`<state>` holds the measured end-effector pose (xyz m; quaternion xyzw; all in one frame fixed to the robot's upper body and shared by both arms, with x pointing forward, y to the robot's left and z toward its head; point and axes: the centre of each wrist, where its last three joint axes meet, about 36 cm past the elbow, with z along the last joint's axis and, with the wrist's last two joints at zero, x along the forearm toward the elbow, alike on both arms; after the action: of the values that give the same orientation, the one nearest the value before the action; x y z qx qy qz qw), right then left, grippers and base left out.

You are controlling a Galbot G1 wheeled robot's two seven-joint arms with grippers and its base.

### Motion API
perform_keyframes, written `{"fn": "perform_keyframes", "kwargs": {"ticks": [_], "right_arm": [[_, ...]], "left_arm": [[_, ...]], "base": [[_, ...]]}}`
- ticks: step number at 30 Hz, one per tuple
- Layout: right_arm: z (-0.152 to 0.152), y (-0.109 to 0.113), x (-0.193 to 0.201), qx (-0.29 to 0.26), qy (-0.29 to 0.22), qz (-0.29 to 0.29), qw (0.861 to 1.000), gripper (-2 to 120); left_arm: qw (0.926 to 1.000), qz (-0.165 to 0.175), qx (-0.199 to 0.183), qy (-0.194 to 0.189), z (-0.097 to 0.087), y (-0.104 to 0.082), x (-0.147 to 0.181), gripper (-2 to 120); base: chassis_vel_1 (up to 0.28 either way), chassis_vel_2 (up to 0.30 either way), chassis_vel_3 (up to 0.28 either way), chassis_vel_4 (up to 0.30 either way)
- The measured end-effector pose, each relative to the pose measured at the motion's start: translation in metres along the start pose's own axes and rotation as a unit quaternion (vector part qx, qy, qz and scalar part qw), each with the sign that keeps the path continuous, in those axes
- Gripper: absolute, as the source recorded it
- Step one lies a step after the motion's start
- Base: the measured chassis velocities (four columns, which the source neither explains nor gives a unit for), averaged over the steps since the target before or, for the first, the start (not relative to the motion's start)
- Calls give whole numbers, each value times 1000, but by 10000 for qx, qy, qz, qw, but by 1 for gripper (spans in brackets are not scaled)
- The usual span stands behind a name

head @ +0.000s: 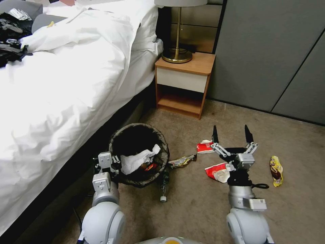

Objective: Pick up the trash bin, then pick up the garbage from the floor and place it into the trash bin.

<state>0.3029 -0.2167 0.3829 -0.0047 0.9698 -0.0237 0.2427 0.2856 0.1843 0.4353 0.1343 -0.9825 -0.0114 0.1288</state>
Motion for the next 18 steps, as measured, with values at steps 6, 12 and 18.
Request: {"fn": "perform_keyframes", "kwargs": {"ticks": [6, 12, 18], "right_arm": [[-10, -7, -23, -107, 421, 126, 9990, 100], [-17, -6, -47, -536, 1198, 266, 9910, 100], [-12, -5, -75, -1001, 2798, 11, 9548, 100]], "left_arm": [[10000, -44, 35, -70, -5, 4, 0, 0], [9999, -87, 60, -119, -11, 8, 0, 0], [9999, -99, 63, -107, -12, 8, 1, 0]], "base": [[0, 0, 0, 0], [0, 0, 0, 0], [0, 0, 0, 0]]}}
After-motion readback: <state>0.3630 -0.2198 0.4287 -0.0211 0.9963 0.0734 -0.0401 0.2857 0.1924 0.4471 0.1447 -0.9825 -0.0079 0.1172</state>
